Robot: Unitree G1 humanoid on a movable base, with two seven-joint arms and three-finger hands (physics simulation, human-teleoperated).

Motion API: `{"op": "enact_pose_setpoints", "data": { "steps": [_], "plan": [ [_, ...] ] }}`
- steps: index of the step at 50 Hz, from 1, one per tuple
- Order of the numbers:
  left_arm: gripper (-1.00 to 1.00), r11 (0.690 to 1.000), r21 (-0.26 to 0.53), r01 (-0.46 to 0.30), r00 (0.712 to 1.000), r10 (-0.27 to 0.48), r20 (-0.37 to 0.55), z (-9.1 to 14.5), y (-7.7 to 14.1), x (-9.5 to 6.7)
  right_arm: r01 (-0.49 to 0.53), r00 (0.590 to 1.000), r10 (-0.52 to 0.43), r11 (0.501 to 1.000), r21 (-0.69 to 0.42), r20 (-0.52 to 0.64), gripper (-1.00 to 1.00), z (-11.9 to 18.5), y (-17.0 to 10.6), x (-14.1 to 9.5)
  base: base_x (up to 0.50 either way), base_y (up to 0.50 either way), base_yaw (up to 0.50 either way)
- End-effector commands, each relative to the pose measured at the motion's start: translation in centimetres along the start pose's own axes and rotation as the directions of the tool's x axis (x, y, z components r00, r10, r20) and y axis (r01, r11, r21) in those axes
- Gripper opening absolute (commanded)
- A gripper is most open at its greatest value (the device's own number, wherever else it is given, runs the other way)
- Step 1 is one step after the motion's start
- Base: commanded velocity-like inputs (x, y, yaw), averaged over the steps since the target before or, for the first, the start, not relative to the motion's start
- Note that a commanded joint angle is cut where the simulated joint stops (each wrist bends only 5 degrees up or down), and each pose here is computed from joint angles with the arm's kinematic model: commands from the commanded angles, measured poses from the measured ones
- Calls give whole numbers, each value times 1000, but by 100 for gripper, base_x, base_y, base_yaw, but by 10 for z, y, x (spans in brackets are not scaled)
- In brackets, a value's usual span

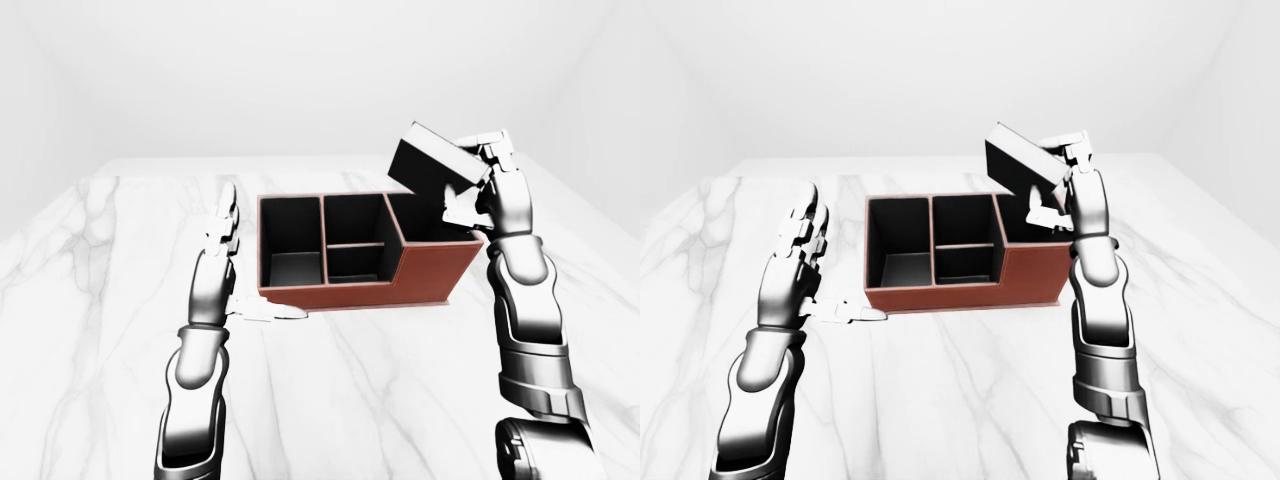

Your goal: Pick up the book and place it in the right compartment of the caddy.

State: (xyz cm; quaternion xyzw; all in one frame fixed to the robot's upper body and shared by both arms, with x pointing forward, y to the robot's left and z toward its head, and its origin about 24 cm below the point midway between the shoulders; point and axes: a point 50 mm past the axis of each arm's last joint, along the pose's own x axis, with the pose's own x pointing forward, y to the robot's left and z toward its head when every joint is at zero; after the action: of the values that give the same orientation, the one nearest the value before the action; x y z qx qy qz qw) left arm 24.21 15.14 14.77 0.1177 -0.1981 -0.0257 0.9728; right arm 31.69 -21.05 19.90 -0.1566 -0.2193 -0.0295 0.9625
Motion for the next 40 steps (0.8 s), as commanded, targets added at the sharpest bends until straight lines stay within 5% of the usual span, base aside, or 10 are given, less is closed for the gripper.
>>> {"op": "enact_pose_setpoints", "data": {
  "steps": [1, 40],
  "plan": [
    [100, 1000, -2, 1, 1000, -1, 9, 2, 0, 0, 36, 999, -33, 997, 73, -40, -100, -9, -10, 9, 0, 0, 0],
    [100, 1000, -3, 2, 1000, -2, 10, 2, 0, 0, 45, 986, -39, 998, 36, -162, -100, -34, -20, 16, 0, 0, 0]
  ]
}}
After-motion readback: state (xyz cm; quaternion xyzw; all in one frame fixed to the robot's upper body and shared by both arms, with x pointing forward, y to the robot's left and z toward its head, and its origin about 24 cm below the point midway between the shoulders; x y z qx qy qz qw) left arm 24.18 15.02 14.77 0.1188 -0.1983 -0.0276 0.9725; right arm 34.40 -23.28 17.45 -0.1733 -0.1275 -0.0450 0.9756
